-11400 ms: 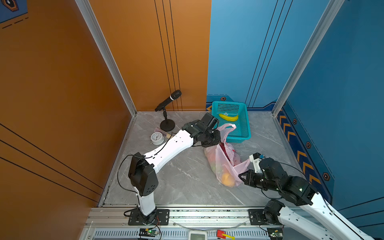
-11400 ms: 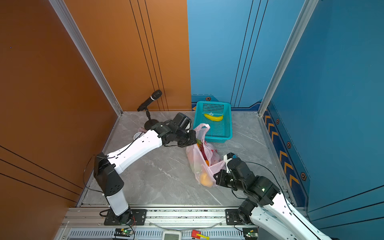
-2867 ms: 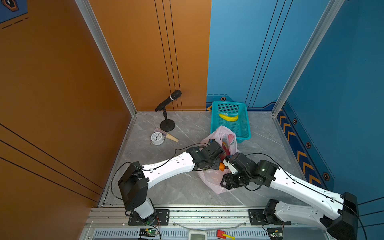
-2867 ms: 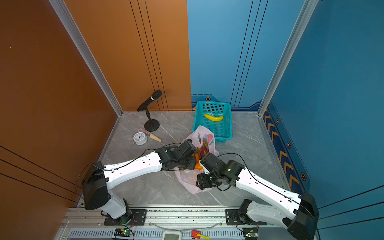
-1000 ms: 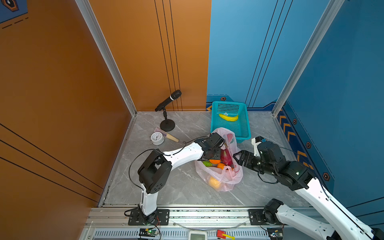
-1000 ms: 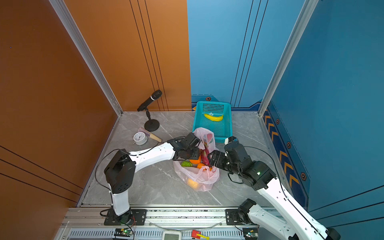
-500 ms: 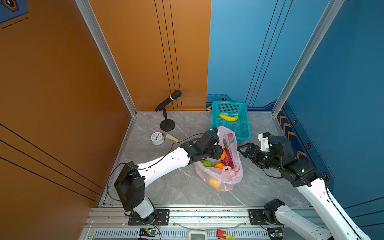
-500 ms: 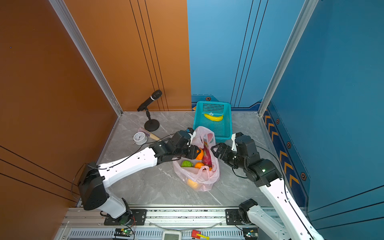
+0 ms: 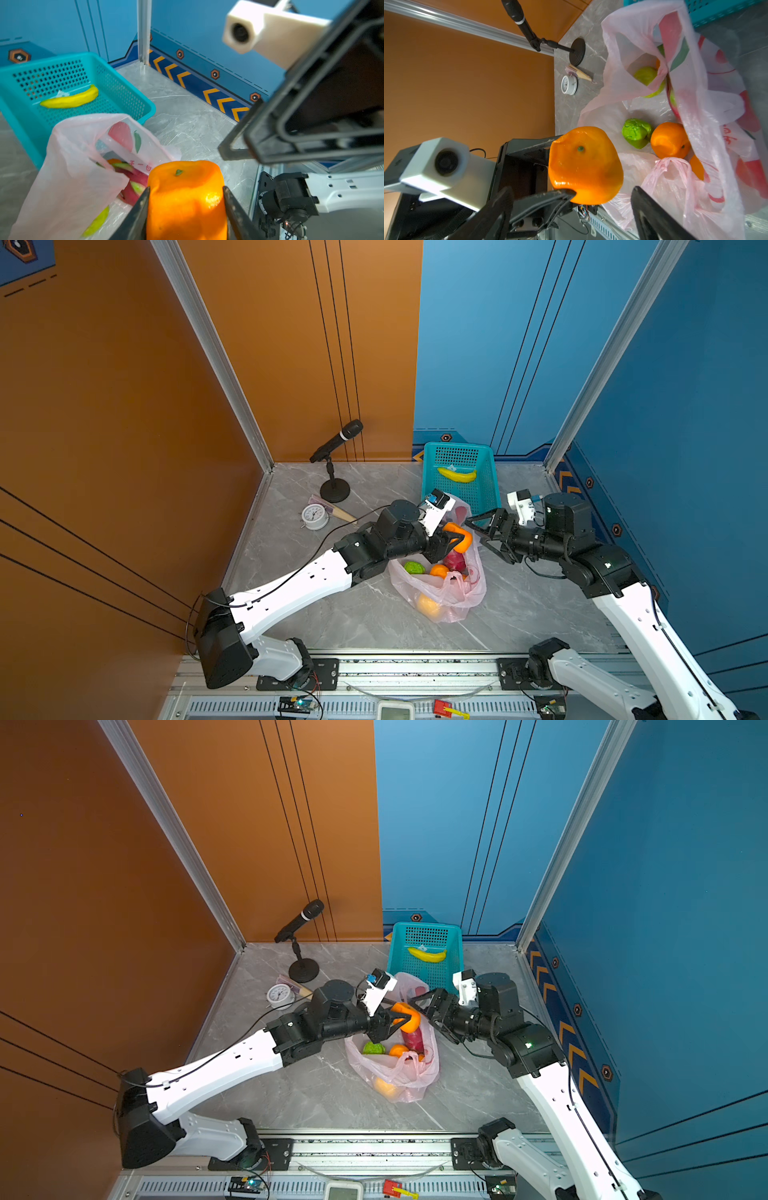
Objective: Untie the knot of the plastic bag and take out the fruit
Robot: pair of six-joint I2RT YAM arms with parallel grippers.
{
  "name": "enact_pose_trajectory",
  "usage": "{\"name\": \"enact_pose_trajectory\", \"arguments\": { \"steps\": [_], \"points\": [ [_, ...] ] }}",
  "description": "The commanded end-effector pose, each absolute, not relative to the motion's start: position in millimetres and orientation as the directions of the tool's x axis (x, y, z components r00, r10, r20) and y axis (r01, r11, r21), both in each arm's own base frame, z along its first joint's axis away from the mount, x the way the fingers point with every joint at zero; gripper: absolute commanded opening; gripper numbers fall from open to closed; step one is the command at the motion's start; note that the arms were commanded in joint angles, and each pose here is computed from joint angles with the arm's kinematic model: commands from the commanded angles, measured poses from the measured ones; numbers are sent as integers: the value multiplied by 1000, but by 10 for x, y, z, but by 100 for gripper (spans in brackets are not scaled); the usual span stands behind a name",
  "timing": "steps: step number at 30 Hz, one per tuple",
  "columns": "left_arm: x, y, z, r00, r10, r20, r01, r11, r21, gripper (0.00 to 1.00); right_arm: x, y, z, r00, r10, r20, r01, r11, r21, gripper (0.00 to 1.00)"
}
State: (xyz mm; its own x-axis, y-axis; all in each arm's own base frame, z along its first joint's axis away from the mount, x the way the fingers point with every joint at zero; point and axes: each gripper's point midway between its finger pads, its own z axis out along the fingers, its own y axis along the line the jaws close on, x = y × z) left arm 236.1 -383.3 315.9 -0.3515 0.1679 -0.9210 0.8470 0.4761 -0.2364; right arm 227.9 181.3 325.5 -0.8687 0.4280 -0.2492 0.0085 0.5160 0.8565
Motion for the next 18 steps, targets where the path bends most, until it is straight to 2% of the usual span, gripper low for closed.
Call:
{"name": "enact_pose_trajectory", "arguments": {
  "steps": [1,5,9,13,18],
  "points": [
    [2172,-3909,3547,-205,139,-969,923,358,-144,33,2228,1891,3407,-886,394,-245,-33,474,880,91],
    [2111,-3930,3685,-195,115,-974,933,328,-148,33,2211,1915,3359,-890,387,-240,-30,476,879,91],
    [2090,-3947,3760,-181,94,-979,939,313,-143,32,2197,1985,3364,-897,370,-242,-46,466,884,84],
    [2077,-3948,3762,-182,101,-978,939,313,-142,32,2181,2040,3339,-905,352,-238,-48,471,881,72],
    [2067,-3942,3719,-182,118,-976,937,322,-136,33,2176,2064,3348,-903,349,-250,-60,474,878,51]
  ]
}}
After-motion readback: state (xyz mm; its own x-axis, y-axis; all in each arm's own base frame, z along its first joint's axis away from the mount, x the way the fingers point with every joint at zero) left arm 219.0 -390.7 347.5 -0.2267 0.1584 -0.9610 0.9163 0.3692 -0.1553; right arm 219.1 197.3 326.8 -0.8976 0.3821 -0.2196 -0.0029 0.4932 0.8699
